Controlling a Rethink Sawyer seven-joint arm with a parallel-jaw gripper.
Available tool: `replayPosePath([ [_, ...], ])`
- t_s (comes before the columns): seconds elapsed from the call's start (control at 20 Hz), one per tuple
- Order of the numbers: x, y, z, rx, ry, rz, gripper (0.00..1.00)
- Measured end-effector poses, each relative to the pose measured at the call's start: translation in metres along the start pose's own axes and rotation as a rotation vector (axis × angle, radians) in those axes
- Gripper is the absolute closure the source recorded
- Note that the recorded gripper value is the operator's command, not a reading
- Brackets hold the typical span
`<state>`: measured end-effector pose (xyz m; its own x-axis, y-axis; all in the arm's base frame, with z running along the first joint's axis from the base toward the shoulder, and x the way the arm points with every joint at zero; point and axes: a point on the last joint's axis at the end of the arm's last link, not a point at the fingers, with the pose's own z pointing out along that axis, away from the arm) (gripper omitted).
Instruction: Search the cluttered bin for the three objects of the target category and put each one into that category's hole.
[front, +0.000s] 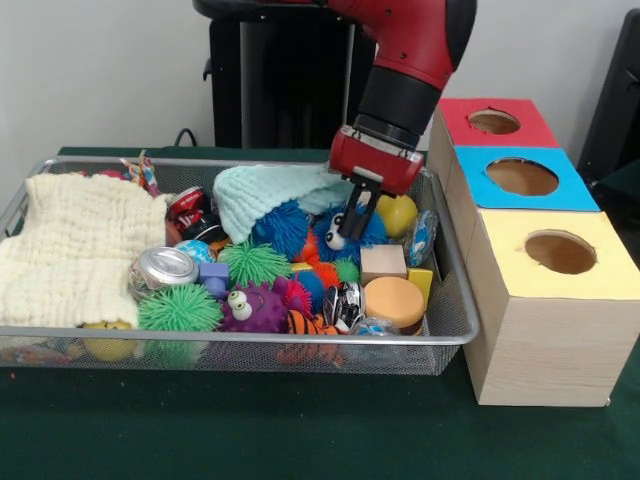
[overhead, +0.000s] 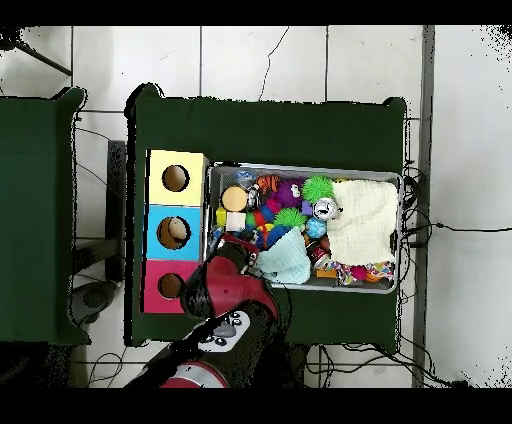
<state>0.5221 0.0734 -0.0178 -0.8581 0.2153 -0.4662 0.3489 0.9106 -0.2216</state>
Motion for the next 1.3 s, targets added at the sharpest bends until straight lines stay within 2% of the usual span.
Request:
replayPosePath([
  [0.6, -0.019, -0.042, 0.022, -0.005, -0.05, 0.049, 1.0],
  [0.85, -0.02, -0.049, 0.028, -0.023, -0.06, 0.054, 1.0],
  [1.05, -0.017, -0.045, 0.033, -0.077, -0.054, 0.059, 1.0],
  [1.1, -0.016, -0.041, 0.035, -0.113, -0.05, 0.066, 1.0],
  [1.25, -0.017, -0.032, 0.036, -0.179, -0.044, 0.086, 1.0],
  [1.3, -0.02, -0.023, 0.035, -0.229, -0.044, 0.106, 1.0],
])
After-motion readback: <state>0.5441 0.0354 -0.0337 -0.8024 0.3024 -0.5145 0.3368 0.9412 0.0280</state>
